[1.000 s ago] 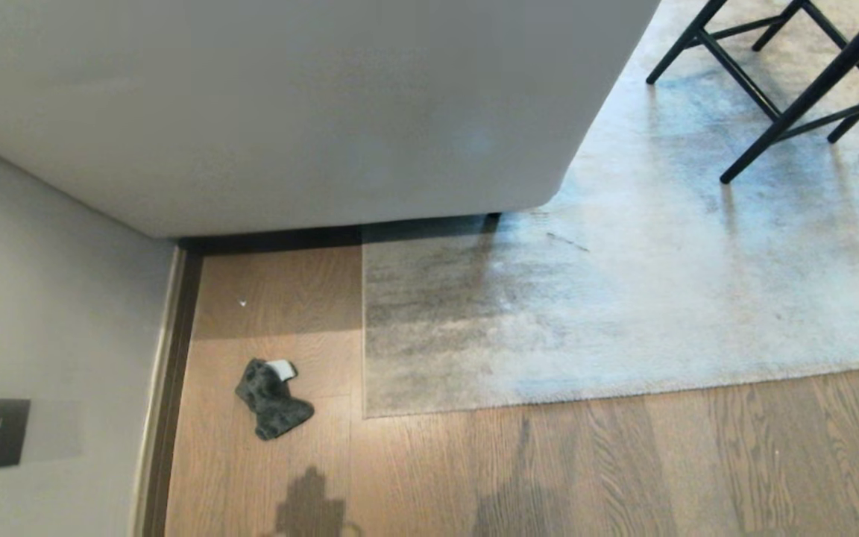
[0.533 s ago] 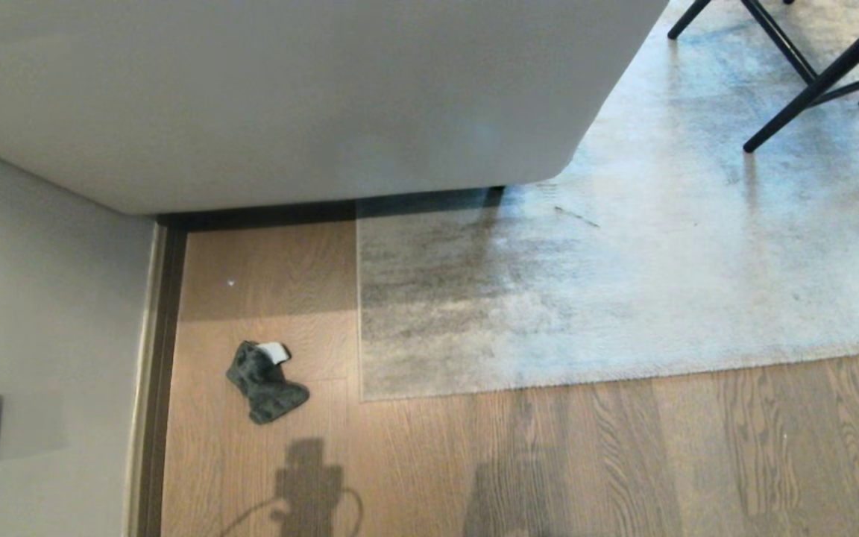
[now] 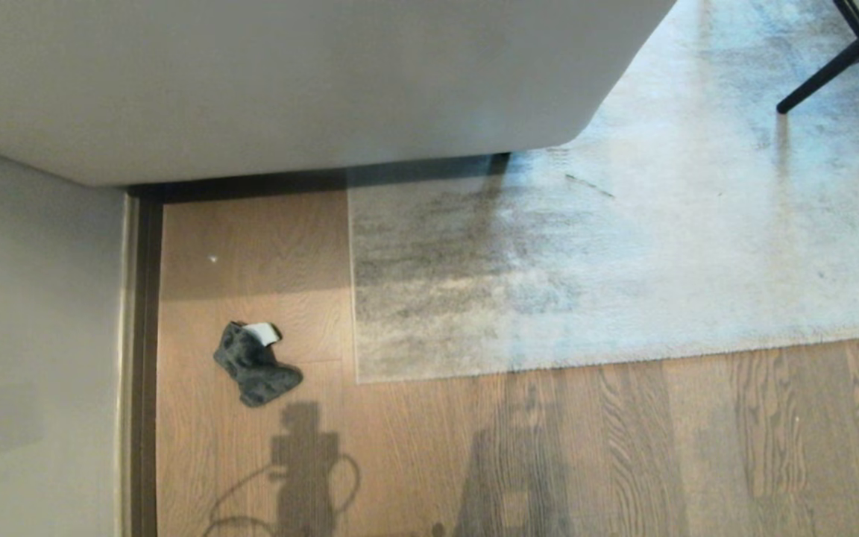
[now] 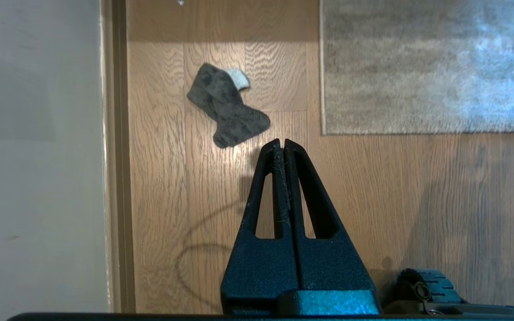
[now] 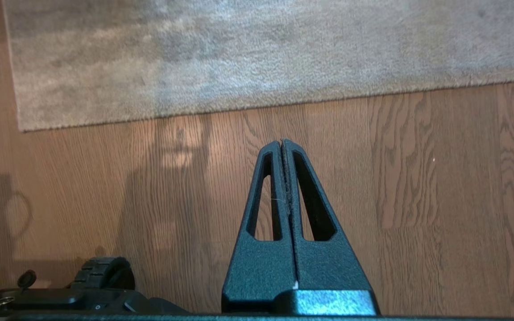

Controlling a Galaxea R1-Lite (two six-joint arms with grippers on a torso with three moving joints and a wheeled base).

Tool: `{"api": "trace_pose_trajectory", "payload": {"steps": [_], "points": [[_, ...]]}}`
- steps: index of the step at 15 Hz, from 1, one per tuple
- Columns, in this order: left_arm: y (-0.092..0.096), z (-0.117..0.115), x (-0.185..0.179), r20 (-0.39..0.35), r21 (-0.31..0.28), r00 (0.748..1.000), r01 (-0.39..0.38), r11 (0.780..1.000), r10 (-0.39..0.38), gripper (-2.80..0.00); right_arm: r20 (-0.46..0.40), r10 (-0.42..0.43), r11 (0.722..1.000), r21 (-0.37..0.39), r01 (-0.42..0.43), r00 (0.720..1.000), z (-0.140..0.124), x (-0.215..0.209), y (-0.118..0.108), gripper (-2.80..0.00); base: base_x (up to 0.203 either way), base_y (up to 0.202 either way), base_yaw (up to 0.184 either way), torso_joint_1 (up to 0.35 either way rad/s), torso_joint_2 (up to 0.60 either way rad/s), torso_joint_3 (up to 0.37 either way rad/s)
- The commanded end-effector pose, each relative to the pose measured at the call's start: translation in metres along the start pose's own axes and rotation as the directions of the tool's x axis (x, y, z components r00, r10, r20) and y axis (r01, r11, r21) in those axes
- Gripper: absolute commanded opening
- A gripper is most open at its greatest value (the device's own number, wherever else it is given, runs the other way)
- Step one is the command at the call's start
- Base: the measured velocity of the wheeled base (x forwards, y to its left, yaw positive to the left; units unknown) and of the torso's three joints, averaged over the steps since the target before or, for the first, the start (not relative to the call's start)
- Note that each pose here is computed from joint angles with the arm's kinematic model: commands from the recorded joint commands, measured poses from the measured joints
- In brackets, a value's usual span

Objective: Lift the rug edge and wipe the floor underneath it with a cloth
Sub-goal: Pick up the rag

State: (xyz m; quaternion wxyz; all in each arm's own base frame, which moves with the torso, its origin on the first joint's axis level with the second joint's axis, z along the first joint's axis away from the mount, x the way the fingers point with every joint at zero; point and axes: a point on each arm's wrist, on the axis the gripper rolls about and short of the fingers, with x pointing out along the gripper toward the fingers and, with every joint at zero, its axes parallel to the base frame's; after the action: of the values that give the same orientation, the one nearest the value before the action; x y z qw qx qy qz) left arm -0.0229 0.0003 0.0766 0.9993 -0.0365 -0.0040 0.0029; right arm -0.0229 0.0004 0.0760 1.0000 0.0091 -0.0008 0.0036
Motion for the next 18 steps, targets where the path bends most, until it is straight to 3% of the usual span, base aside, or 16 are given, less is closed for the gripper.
{"api": "trace_pose_trajectory", "payload": {"steps": [1,18], "points": [[0.0,-0.0001,0.0,0.0,-0.001,1.0,-0.001,1.0,0.001,-2.8,-0.002,0.0,1.0,0.0,0.0,1.0,0.0,0.0001,0.0,-2.8,0.0,0.0,0.0,-0.006,0.0,-0.198],[0.0,0.0001,0.0,0.001,-0.001,1.0,0.0,1.0,0.0,-2.8,-0.002,0.0,1.0,0.0,0.0,1.0,0.0,0.0001,0.0,-2.8,0.0,0.0,0.0,0.001,0.0,-0.195]]}}
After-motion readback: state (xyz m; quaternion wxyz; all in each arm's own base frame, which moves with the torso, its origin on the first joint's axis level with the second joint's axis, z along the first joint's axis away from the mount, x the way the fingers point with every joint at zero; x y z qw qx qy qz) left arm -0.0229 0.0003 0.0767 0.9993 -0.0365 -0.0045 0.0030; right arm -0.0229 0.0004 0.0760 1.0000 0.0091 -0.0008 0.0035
